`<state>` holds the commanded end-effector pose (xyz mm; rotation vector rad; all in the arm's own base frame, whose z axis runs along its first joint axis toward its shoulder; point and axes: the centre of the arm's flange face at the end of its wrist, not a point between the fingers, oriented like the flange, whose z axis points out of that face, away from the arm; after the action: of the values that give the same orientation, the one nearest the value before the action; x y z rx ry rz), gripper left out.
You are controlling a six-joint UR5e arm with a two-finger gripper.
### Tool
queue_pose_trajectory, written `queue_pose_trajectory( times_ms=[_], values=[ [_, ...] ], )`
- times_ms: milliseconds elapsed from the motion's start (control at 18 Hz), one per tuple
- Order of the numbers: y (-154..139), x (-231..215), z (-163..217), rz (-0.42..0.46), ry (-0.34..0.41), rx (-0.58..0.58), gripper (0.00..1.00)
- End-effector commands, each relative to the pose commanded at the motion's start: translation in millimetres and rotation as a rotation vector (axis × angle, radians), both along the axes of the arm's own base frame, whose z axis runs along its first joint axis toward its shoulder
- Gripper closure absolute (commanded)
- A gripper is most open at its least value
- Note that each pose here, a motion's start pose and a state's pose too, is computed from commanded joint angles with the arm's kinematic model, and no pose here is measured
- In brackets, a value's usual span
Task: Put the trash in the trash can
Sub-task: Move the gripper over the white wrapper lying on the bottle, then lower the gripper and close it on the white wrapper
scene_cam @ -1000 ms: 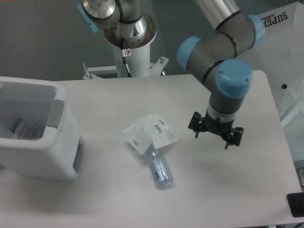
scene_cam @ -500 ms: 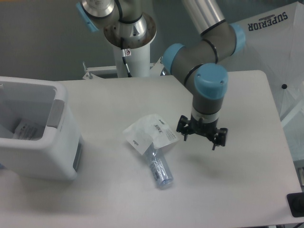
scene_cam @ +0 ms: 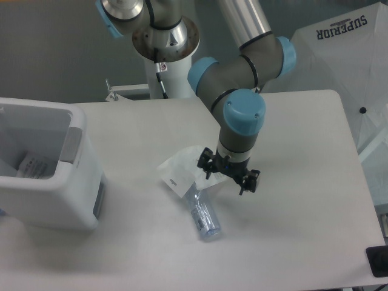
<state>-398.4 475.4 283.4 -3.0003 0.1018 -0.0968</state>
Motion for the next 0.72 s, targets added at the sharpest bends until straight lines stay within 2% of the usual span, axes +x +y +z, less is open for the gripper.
queue_pose_trajectory(
  times_ms=[167, 444, 722],
  values=[
    [7, 15, -4, -0.021, -0.045, -0.03, 0.0],
    [22, 44, -15, -0.061, -0.065, -0.052, 0.0],
    [18, 58, -32, -0.08, -0.096, -0.081, 0.0]
  ],
)
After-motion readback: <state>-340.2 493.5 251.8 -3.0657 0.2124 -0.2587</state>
